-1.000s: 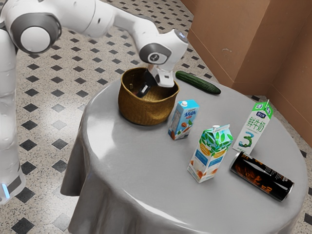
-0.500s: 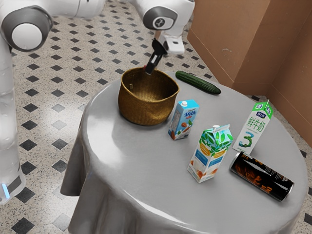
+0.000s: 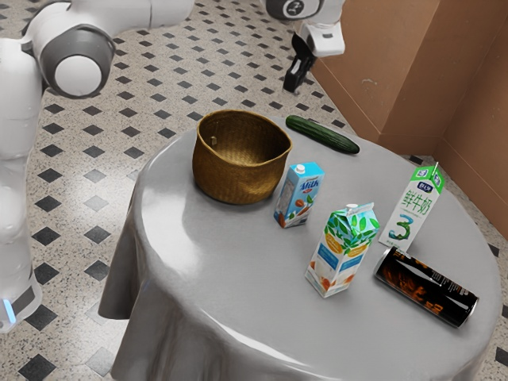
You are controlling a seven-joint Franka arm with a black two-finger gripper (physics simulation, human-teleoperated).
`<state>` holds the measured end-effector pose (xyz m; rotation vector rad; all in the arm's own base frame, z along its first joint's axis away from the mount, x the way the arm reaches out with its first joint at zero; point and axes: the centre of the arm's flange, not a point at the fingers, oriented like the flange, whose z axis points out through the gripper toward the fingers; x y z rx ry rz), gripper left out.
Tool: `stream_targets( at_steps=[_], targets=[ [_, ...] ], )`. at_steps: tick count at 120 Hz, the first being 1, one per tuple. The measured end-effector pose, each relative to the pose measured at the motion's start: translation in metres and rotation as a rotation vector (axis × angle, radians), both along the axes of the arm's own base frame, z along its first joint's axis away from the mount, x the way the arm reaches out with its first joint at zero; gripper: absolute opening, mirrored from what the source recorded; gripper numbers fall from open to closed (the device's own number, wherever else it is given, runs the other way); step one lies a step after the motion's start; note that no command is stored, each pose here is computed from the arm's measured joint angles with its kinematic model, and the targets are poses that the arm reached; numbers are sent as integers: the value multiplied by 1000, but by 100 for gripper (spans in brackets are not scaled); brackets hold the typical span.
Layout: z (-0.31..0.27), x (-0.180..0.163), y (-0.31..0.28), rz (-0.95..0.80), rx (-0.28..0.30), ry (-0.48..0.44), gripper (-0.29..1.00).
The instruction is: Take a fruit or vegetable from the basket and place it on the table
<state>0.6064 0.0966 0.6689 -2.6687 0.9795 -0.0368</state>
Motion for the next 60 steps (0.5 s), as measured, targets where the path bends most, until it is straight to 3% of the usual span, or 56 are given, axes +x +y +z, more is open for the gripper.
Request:
stream_targets(
  at_steps=[39,60],
  targets=[
    [14,25,15,-21,91,-207,16],
    [22,29,12,-39,116,-266,53]
  ],
)
